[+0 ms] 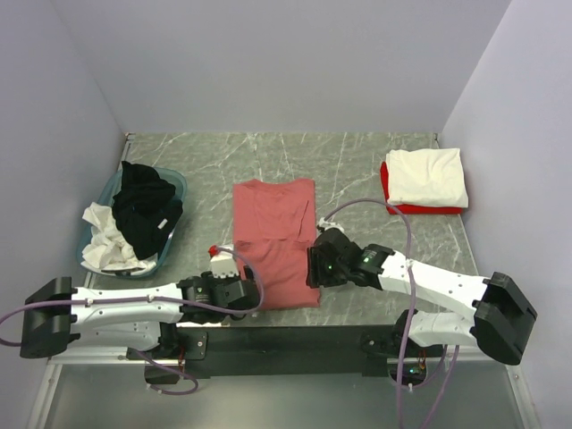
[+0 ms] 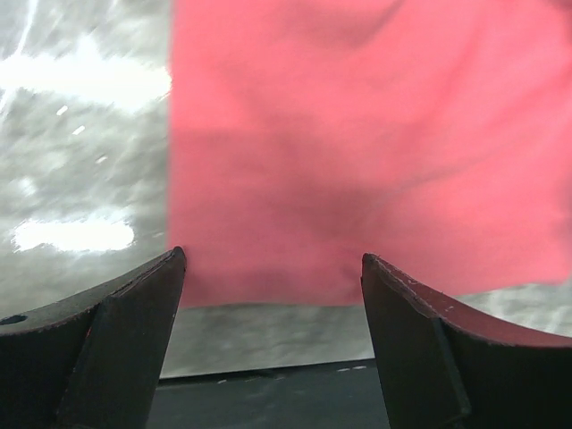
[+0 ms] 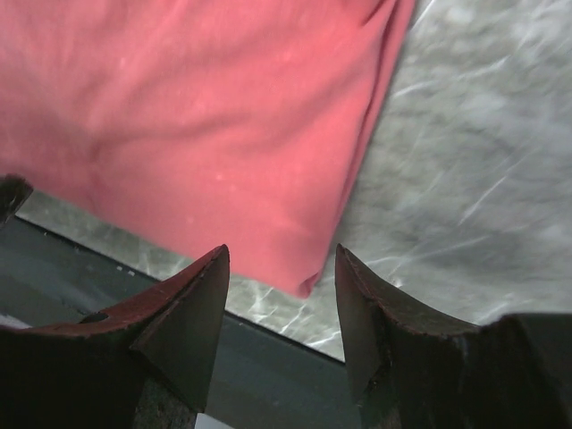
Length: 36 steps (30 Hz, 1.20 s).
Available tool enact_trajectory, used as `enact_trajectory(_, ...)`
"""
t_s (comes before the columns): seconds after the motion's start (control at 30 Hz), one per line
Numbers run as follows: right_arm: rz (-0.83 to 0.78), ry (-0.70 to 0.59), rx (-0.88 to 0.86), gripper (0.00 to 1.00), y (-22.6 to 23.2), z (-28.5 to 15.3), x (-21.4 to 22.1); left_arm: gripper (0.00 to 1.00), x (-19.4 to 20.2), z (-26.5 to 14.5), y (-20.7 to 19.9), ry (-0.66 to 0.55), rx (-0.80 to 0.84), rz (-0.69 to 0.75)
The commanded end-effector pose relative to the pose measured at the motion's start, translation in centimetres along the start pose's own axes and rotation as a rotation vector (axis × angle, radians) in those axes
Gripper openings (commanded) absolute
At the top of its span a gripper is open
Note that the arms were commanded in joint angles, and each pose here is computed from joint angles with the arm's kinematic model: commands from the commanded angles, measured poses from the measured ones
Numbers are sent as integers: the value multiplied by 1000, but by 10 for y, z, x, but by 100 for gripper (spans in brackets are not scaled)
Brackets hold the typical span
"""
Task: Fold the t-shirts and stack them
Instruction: Fold the tshirt
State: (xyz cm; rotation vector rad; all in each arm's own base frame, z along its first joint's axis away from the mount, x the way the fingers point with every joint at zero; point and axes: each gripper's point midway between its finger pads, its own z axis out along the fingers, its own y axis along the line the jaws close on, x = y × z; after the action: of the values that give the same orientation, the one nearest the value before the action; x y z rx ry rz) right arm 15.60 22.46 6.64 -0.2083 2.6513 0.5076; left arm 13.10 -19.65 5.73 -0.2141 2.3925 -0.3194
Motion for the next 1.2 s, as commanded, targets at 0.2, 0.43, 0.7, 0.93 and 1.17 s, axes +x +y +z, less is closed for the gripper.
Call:
enact_trajectory(0.2, 52, 38, 9, 58, 10, 13, 25, 85, 25, 10, 47, 73, -168, -53)
enact_trajectory(0.43, 71, 79, 42, 58, -2, 21, 47, 84, 29, 10, 49, 90, -184, -52)
enact_trajectory(0.7, 55, 107, 82, 58, -3, 26, 58, 81, 40, 9, 60, 131, -206, -69)
enact_trajectory(0.93, 39, 130, 130, 58, -6, 32, 65, 77, 43, 4, 63, 155, -182, -89)
enact_trajectory(1.17, 31, 141, 167, 50, -12, 34, 69, 74, 44, 1, 65, 168, -192, -77)
